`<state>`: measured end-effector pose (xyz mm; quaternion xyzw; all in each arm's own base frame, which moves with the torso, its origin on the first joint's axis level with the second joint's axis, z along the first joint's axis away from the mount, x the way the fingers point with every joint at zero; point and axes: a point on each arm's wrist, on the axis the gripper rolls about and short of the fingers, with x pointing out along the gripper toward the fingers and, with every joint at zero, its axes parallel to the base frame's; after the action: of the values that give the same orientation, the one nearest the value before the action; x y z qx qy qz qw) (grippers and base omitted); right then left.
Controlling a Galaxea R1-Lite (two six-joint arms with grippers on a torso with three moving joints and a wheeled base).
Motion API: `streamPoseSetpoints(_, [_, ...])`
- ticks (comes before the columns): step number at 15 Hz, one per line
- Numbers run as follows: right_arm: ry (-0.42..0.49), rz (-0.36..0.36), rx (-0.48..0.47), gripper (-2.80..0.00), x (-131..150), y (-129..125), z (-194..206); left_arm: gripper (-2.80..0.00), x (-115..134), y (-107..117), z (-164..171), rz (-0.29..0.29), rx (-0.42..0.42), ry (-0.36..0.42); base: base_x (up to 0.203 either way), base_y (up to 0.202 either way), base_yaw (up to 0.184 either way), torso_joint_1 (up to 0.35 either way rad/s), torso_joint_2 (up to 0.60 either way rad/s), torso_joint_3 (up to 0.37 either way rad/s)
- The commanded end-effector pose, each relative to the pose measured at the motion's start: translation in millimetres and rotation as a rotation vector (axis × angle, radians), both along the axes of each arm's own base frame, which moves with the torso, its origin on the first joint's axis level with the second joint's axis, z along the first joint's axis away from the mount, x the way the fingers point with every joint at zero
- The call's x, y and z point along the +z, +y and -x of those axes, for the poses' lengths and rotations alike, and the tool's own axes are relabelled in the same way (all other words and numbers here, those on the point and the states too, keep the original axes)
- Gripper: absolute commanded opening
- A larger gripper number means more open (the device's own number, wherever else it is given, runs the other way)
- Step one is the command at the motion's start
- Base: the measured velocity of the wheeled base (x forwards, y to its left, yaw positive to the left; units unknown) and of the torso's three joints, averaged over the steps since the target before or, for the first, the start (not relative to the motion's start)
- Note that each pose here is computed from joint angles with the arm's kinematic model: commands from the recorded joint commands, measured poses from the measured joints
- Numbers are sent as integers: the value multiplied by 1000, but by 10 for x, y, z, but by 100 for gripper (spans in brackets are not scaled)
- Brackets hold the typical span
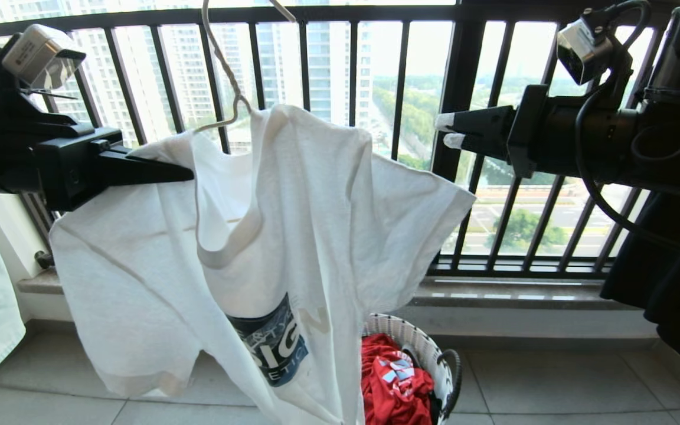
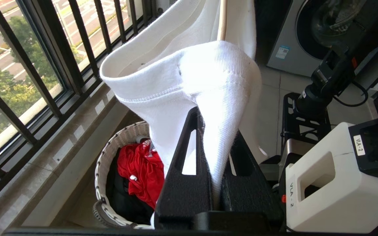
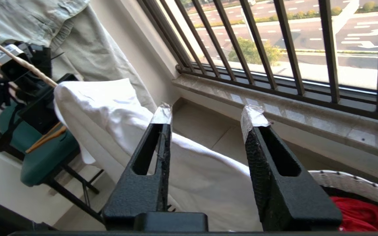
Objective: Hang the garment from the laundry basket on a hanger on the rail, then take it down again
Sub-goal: Hang the clothes rack on the clothesline
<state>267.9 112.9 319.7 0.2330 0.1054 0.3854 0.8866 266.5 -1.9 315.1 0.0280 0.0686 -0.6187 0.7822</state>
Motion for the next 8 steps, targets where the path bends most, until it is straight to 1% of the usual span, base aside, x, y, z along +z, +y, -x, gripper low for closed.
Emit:
streamPoseSetpoints(1, [3, 47, -87, -280, 53, -41, 122, -280, 91, 108, 197, 5, 46, -18, 0, 0, 0, 0, 0, 0])
streamPoseSetpoints(3, [16, 127, -161, -280, 40, -86, 243, -280, 114, 218, 309, 13, 104, 7, 0, 0, 0, 0, 0, 0])
streamPoseSetpoints(5, [30, 150, -229, -280, 58, -138, 335, -280, 127, 332, 367, 27, 165, 51, 0, 0, 0, 0, 0, 0])
streamPoseSetpoints(6, [35, 162, -279, -280, 56, -165, 371, -280, 119, 399, 373, 35, 198, 77, 0, 0, 0, 0, 0, 0])
streamPoseSetpoints(8, [61, 192, -352, -280, 6, -223, 469, -280, 122, 520, 430, 45, 260, 98, 0, 0, 0, 0, 0, 0])
